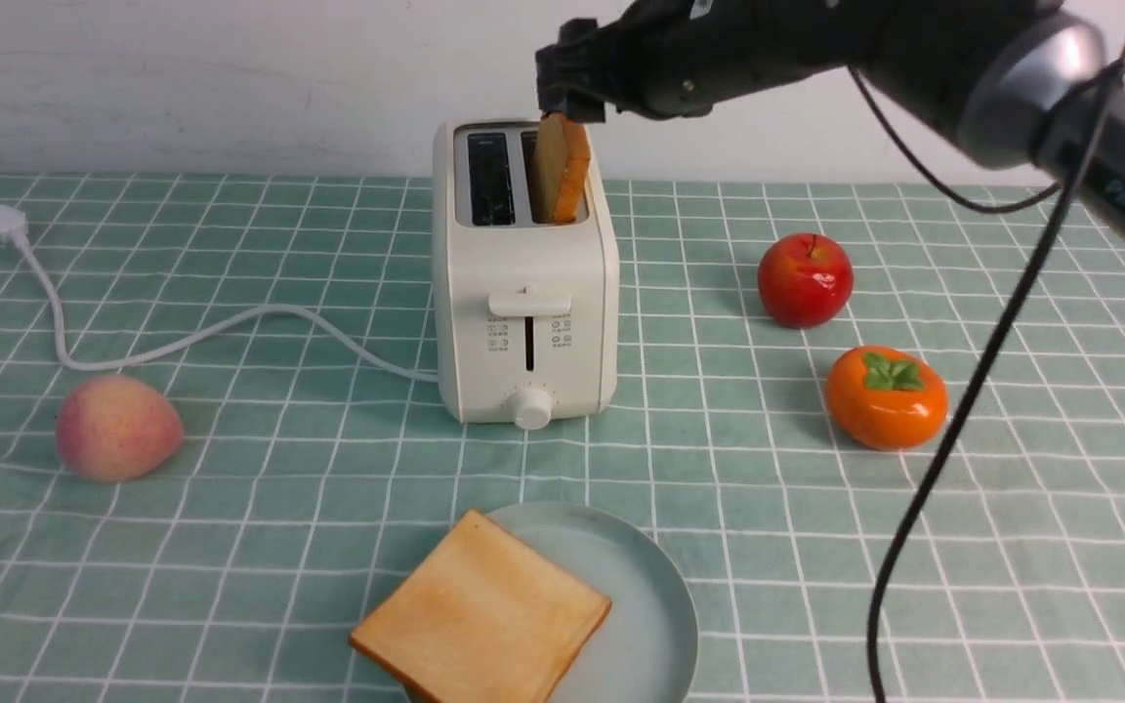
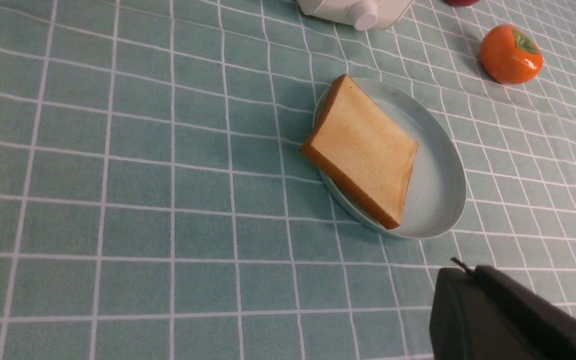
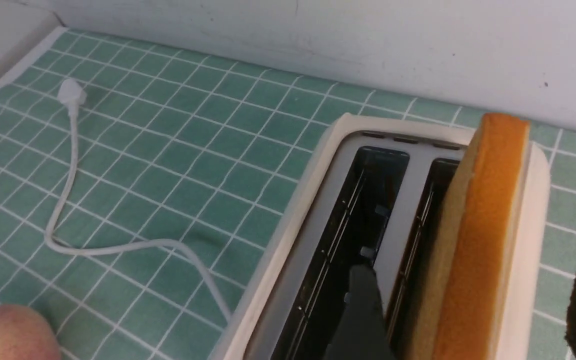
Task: Take toasted bread from bread machine on blue coffee table place on plate.
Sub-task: 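Grasp the toast slice in the toaster and pull it up out of the slot with the right gripper, then place the held slice of bread on top of the slice on the plate with the right gripper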
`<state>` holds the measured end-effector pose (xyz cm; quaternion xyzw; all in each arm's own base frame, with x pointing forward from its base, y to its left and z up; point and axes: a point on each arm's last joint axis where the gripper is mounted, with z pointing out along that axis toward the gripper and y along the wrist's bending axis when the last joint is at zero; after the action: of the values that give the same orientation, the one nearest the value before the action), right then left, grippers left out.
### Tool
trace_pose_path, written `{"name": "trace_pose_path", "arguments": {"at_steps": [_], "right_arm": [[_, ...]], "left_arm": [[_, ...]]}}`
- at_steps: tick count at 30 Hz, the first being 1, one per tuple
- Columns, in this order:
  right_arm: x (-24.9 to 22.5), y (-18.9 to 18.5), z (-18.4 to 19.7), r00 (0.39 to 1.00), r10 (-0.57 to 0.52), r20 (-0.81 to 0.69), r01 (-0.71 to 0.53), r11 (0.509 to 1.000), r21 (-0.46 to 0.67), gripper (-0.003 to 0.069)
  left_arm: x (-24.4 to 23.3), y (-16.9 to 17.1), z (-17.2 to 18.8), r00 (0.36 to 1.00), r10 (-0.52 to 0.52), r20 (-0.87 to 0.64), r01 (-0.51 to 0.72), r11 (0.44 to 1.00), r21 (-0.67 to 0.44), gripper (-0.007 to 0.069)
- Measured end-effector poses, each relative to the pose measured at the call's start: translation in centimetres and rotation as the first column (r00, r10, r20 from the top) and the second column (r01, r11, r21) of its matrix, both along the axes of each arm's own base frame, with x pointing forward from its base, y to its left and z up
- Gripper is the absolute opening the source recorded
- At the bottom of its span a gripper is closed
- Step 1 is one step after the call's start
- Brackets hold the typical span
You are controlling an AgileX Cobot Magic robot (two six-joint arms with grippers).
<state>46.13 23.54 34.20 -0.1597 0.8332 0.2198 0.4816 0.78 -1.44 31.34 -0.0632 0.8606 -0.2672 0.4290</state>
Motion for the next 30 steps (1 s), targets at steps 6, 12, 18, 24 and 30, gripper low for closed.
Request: {"name": "trace_pose_path", "arguments": {"at_steps": [6,12,18,24,30], "right_arm": [[1.2,0.6,-3.4,0.998,-0.002,-0.057,0.001,1.000,-0.019,0.0471],[0.6,0.4,-2.0,0.999,0.005,-0.052,-0.006,1.000,-0.012,0.0080],[-4.5,-2.0,7.6,0.997,0.027,0.066,-0.028,1.000,0.009,0.0097],[-13.4,-5.5,15.2,0.992,0.125,-0.011,-0.125,0.991,-0.056,0.0097],[-15.2,-5.3,13.1,0.944,0.257,-0.207,-0.284,0.952,-0.112,0.0097]], "left_arm": [[0.0,-0.1,0.0,1.000,0.001,-0.011,-0.001,1.000,-0.018,-0.0014],[0.0,-0.1,0.0,1.000,0.002,-0.010,-0.002,1.000,-0.018,-0.0014],[0.0,-0.1,0.0,1.000,0.002,-0.010,-0.002,1.000,-0.018,-0.0014],[0.0,0.0,0.0,1.000,0.003,-0.009,-0.004,1.000,-0.015,-0.0014],[0.0,0.0,0.0,1.000,0.005,-0.009,-0.005,1.000,-0.013,-0.0014]]}}
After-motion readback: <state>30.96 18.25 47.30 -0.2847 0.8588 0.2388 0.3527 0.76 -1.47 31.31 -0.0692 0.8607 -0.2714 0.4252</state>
